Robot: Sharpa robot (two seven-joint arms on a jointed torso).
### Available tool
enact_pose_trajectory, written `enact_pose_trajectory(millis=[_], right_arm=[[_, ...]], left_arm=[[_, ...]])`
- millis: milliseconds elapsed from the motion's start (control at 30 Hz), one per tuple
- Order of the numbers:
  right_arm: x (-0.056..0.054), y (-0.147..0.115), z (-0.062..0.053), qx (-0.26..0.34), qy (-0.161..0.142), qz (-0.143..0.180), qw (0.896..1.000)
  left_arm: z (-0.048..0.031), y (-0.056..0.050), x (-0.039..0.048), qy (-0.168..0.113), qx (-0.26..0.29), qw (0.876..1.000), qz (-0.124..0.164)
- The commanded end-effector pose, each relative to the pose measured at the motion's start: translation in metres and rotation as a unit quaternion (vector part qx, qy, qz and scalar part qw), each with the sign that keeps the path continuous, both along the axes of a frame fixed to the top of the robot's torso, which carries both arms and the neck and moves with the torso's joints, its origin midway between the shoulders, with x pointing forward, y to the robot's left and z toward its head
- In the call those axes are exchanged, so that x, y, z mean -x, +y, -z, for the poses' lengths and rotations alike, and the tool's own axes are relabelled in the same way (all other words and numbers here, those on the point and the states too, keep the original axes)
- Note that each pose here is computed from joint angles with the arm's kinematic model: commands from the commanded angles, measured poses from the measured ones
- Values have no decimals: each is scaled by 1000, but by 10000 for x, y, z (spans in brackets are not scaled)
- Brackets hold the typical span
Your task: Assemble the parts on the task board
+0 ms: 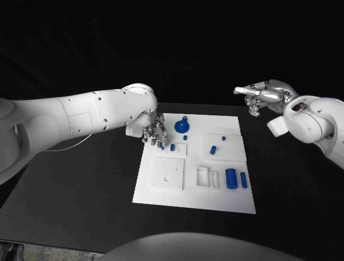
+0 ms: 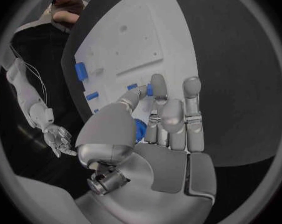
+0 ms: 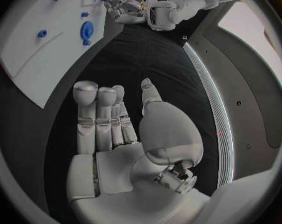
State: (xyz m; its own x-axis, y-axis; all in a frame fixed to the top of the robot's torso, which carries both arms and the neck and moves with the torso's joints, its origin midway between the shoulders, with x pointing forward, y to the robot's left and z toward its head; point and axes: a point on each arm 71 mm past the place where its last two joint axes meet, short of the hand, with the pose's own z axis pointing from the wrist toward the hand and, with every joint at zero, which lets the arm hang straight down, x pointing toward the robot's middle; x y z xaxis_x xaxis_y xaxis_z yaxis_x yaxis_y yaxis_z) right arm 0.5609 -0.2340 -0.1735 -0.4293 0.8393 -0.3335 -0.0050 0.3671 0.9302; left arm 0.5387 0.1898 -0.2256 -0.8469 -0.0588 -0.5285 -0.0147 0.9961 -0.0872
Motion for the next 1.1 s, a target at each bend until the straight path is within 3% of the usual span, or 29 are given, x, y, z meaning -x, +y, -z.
enact_pose_trajectory(millis=[33,1100], right_arm=[[6,15,4,1,0,-10,1000],[3,17,20,1,2,-11,1000]], left_arm=[[32,1,29,12,-8,1000,10],[38,8,37,18,-11,1000,13]])
